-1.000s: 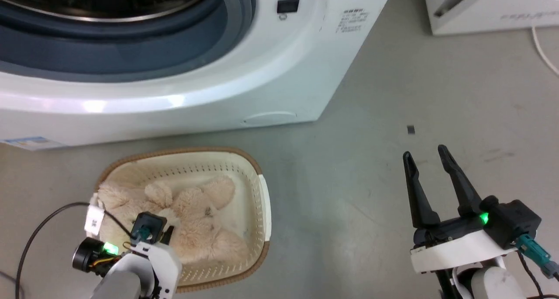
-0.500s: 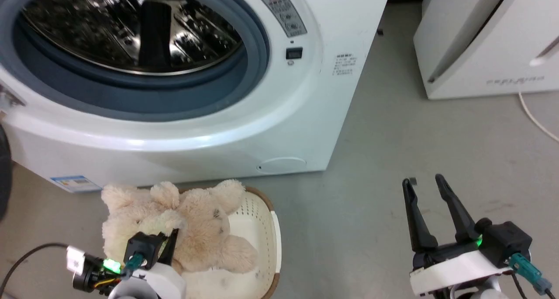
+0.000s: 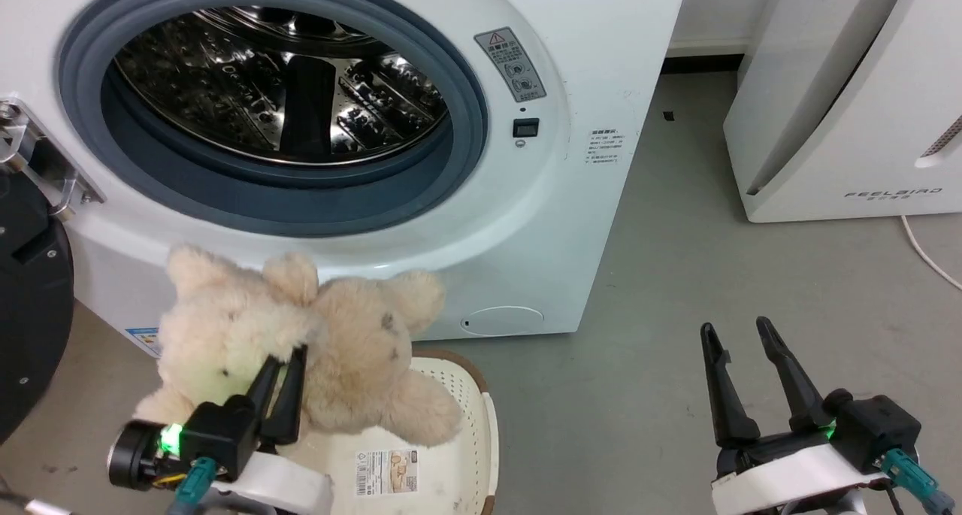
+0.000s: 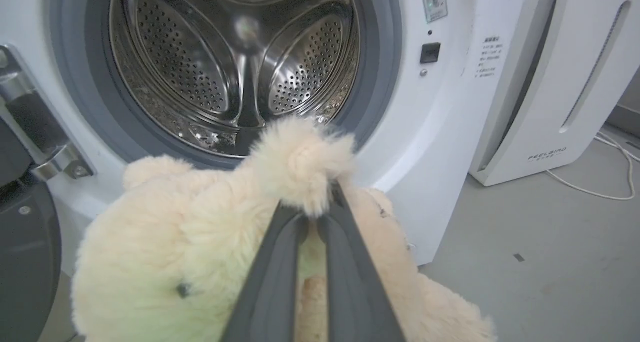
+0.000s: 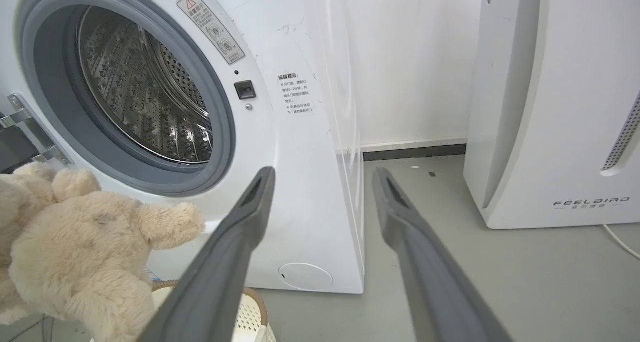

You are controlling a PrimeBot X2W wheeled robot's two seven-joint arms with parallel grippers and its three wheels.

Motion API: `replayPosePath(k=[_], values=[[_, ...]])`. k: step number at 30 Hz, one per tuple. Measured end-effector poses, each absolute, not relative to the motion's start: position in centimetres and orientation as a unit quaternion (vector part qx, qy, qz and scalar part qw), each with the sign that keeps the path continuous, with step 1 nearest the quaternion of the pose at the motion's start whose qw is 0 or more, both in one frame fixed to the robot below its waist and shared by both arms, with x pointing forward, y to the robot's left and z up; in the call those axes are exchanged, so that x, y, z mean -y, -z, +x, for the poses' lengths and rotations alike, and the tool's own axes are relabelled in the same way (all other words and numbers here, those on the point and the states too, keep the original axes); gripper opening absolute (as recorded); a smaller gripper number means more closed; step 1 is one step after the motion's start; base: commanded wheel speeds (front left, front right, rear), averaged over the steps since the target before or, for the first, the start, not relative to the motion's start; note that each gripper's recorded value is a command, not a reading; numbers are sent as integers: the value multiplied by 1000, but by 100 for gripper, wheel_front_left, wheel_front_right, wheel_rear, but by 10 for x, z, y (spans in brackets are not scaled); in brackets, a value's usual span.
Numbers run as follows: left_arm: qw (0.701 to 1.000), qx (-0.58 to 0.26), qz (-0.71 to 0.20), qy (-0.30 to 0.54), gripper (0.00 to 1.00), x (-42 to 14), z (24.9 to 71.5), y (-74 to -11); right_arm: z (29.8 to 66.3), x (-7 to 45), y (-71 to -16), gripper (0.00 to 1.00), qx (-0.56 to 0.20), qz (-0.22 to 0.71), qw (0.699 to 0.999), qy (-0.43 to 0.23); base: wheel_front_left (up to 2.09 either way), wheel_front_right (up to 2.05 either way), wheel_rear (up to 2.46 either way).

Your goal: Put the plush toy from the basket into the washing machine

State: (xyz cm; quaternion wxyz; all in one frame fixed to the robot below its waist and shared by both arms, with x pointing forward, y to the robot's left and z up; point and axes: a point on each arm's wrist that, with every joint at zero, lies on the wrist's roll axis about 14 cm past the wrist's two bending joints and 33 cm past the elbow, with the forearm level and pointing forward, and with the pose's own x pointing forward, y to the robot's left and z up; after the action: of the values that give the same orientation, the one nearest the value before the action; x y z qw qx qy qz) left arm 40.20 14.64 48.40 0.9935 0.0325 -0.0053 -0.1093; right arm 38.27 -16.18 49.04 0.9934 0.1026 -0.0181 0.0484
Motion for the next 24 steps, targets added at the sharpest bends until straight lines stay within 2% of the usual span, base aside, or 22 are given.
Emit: replayPosePath(k=[10, 18, 24], values=[[988, 108, 3, 107, 0, -147, 427, -547, 383, 166, -481, 100, 6, 102, 994, -41, 0, 0, 0], [978, 165, 2, 124, 0, -147, 485, -576, 396, 176, -471, 100, -5, 103, 994, -25, 0, 0, 0], [978, 152, 13, 144, 0, -145, 544, -562, 409, 181, -462, 100, -12, 108, 994, -16, 0, 0, 0]])
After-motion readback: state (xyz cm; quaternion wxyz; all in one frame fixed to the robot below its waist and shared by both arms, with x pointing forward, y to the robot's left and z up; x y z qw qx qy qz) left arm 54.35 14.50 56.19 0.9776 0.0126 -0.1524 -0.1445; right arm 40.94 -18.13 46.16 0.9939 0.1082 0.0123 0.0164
